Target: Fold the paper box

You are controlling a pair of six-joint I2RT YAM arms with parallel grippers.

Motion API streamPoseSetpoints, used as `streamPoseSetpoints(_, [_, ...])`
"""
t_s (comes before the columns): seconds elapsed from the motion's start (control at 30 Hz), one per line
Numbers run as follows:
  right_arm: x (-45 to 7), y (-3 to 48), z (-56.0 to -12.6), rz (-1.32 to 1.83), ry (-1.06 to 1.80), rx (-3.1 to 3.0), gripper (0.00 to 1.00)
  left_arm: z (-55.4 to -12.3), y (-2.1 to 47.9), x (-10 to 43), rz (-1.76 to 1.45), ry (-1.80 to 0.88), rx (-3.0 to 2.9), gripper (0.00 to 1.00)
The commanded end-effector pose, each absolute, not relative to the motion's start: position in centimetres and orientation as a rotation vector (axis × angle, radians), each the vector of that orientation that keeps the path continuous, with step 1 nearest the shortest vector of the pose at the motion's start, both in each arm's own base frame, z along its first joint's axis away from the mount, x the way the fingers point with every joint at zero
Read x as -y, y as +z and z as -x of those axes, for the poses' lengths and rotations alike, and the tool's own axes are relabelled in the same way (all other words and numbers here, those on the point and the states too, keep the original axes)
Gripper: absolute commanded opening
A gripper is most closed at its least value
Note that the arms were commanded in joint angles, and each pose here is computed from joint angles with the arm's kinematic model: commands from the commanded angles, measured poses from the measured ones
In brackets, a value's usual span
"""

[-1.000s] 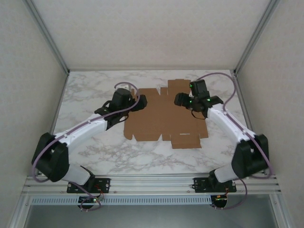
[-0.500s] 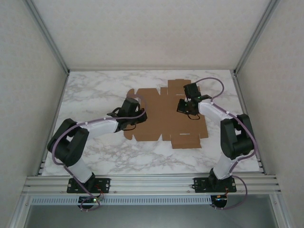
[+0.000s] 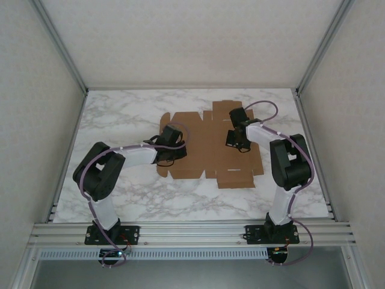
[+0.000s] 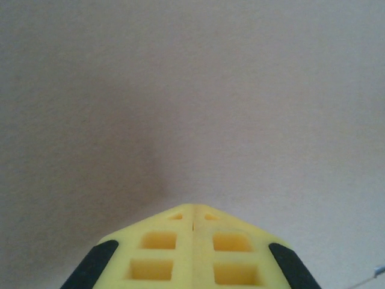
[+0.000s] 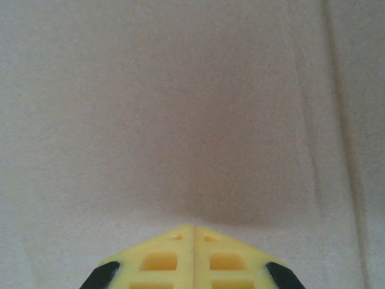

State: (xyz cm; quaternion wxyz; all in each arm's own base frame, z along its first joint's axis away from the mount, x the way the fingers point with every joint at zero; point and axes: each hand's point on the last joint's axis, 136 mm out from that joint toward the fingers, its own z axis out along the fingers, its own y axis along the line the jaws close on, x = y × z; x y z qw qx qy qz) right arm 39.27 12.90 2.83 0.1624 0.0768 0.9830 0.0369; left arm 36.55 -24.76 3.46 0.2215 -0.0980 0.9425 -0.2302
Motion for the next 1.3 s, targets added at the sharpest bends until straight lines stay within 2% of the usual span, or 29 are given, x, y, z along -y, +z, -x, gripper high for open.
streamPoseSetpoints(0.0, [-12.6,0.9,-38.1,-0.207,0.084,-2.879,0.0,-35.9,2.2,22.5,0.38,-0.55,-2.637,0.0])
streamPoseSetpoints(0.27, [-17.0,-0.5,-36.7,-0.092,0.243,-2.941,0.0,-35.5,1.8,18.9,0.51,-0.465,-2.635,0.0])
streamPoseSetpoints(0.37, [-19.8,-0.8,-35.8,-0.07,0.394,-2.957,0.0,-36.4,3.4,18.1,0.587,-0.574,-2.592,0.0])
streamPoseSetpoints(0.5, [-24.1,-0.3,-34.8,0.047,0.596,-2.95,0.0,-37.9,6.7,18.6,0.479,-0.562,-2.546,0.0])
streamPoseSetpoints(0.6, [-25.2,0.2,-34.9,0.11,0.595,-2.945,0.0,-38.0,7.4,19.4,0.429,-0.596,-2.556,0.0])
streamPoseSetpoints(0.7, [-26.5,2.7,-35.2,0.162,0.716,-2.851,0.0,-38.0,7.0,20.0,0.393,-0.622,-2.575,0.0])
streamPoseSetpoints(0.77, [-26.3,5.1,-35.6,0.181,0.748,-2.774,0.07,-37.9,6.7,20.3,0.374,-0.643,-2.586,0.0])
streamPoseSetpoints(0.83, [-25.4,7.2,-36.1,0.165,0.761,-2.717,0.18,-38.2,6.5,21.0,0.364,-0.679,-2.585,0.0])
streamPoseSetpoints(0.97, [-21.3,9.2,-37.4,0.046,0.682,-2.66,0.47,-40.3,7.8,25.2,0.225,-0.816,-2.595,0.0])
streamPoseSetpoints(1.1, [-16.1,8.4,-38.4,-0.174,0.612,-2.659,0.5,-41.6,9.0,30.3,0.057,-0.914,-2.595,0.0])
streamPoseSetpoints(1.27, [-14.7,6.9,-39.1,-0.287,0.782,-2.681,0.53,-41.5,5.9,32.9,0.019,-0.987,-2.656,0.0])
